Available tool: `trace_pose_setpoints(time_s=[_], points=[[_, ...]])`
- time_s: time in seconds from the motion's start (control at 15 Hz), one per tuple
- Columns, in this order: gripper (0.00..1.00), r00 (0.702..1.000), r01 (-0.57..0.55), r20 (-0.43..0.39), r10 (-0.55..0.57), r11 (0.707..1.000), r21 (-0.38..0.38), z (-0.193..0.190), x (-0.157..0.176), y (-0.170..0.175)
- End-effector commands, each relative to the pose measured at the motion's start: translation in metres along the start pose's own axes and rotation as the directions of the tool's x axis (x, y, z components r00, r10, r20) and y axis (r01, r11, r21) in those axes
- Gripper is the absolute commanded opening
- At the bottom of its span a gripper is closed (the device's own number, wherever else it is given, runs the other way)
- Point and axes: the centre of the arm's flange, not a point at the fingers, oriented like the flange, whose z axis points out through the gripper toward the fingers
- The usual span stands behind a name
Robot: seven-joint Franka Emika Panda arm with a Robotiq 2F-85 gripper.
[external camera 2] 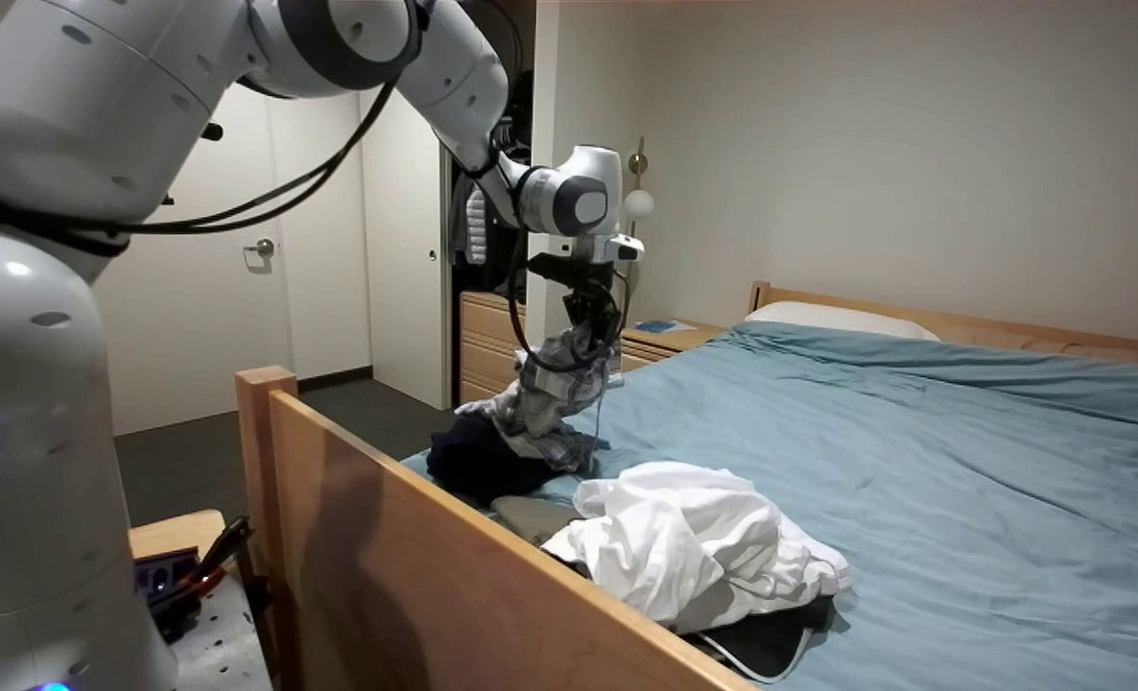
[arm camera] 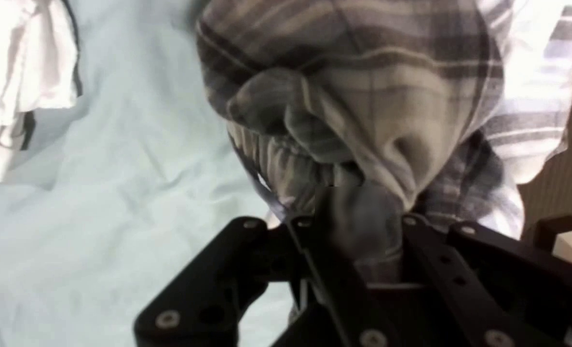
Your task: Move the checkered shirt to the right
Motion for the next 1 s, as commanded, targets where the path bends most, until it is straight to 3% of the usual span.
trace_pose_setpoints(time_s=[0.0,0.27,0.73,0.93], points=[[0.09,0.984,-0.151,-0.11,0.141,0.985,-0.083,-0.054,-0.001,0.016],[0.09,0.934,-0.299,-0.239,0.266,0.948,-0.113,-0.121,0.0,0.029],[0.09,0.821,-0.468,-0.389,0.417,0.883,-0.042,-0.221,-0.013,0.05],[0.09,0.86,-0.418,-0.318,0.399,0.908,0.009,-0.233,-0.012,0.062]])
